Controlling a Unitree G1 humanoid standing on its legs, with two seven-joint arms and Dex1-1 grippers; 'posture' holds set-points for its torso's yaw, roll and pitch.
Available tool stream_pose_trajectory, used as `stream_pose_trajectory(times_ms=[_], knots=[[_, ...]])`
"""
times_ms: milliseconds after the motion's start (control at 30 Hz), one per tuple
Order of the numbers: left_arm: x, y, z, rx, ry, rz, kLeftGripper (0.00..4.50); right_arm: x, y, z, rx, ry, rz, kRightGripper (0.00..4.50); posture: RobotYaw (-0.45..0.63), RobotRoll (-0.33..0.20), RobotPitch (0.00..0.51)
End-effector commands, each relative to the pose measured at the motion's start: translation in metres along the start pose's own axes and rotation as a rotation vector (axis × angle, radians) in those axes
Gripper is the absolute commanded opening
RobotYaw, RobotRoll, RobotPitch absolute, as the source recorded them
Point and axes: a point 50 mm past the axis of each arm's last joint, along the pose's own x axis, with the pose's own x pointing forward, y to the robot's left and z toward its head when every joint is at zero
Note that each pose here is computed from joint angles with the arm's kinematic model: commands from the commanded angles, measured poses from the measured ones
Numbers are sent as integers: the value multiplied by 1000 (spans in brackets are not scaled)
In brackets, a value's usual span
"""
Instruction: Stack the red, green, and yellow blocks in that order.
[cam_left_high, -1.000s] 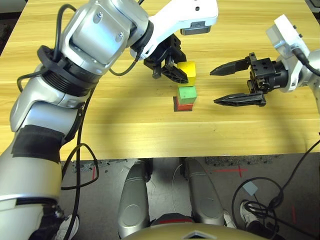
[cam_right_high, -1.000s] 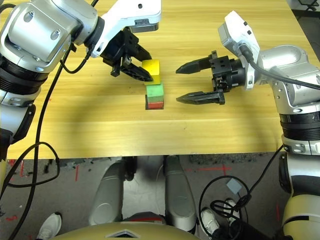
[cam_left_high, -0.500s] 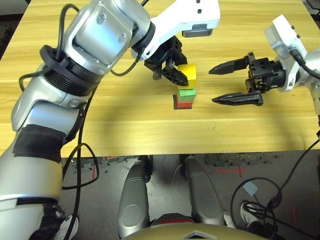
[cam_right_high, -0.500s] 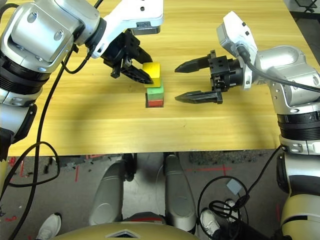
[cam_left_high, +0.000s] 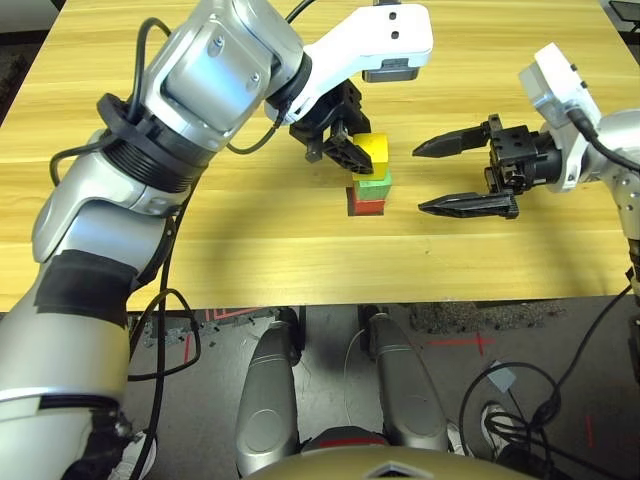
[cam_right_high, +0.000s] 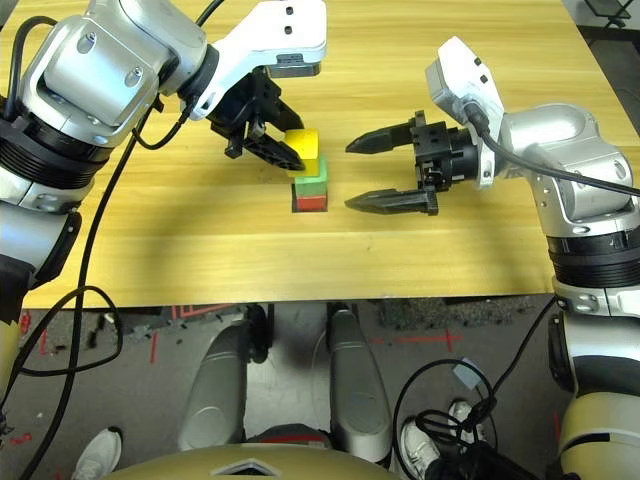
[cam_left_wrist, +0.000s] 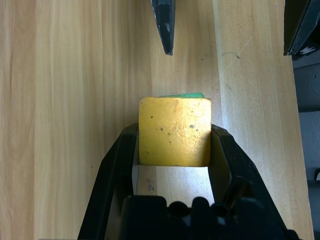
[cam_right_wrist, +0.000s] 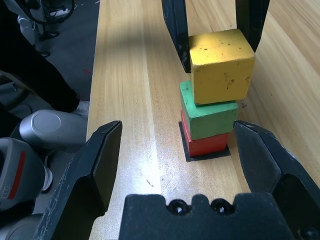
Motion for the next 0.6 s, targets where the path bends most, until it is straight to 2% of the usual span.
stream_pose_trajectory(times_ms=[33, 600], knots=[[6, -2, -1, 0, 5, -21, 2029, -4, 4, 2, -10, -1, -9, 4500, -32, 93, 307], [0, 0, 11, 19, -21, -15, 2029, -4, 1, 2, -11, -1, -16, 4500, -23, 97, 312]])
